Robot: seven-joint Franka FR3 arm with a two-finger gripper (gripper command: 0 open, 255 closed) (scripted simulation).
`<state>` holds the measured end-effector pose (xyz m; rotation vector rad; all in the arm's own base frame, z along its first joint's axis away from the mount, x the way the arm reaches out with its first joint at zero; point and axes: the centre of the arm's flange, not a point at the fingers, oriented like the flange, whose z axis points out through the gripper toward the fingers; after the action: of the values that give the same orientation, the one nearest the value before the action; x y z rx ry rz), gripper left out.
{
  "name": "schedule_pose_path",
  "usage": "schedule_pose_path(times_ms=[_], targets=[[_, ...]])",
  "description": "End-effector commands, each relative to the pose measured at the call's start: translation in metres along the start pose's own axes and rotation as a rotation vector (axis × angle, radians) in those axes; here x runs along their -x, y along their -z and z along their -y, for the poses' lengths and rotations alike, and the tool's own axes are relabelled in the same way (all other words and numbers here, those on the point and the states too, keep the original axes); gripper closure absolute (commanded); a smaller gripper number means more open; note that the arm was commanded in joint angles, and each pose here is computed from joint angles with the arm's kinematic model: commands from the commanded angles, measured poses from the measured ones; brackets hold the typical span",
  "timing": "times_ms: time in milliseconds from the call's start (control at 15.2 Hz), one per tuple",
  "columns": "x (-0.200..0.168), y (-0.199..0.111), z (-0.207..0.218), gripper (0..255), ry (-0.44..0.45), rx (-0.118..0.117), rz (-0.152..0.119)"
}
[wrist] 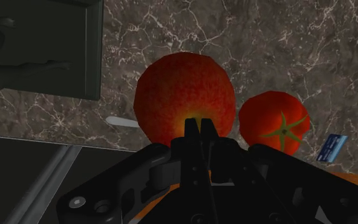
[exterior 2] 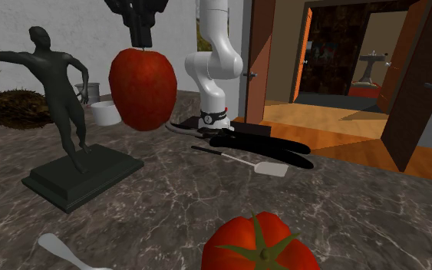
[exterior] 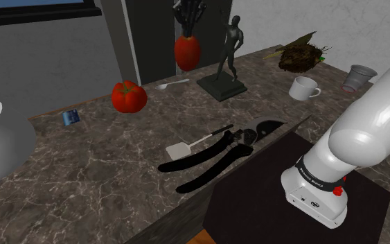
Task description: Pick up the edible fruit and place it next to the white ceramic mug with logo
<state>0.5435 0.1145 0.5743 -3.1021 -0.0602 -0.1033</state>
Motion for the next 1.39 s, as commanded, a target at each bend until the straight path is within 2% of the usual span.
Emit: schedule_pose_path(times_ms=[0,396,1320], targets=[[-0.001,0.011,-0.001,255,0.000,0.000,0.000],[-0.003,0.039,0.000,255,0.000,0.000,0.000],[0.118,0.053,-0.139,255,0.000,0.000,0.000]])
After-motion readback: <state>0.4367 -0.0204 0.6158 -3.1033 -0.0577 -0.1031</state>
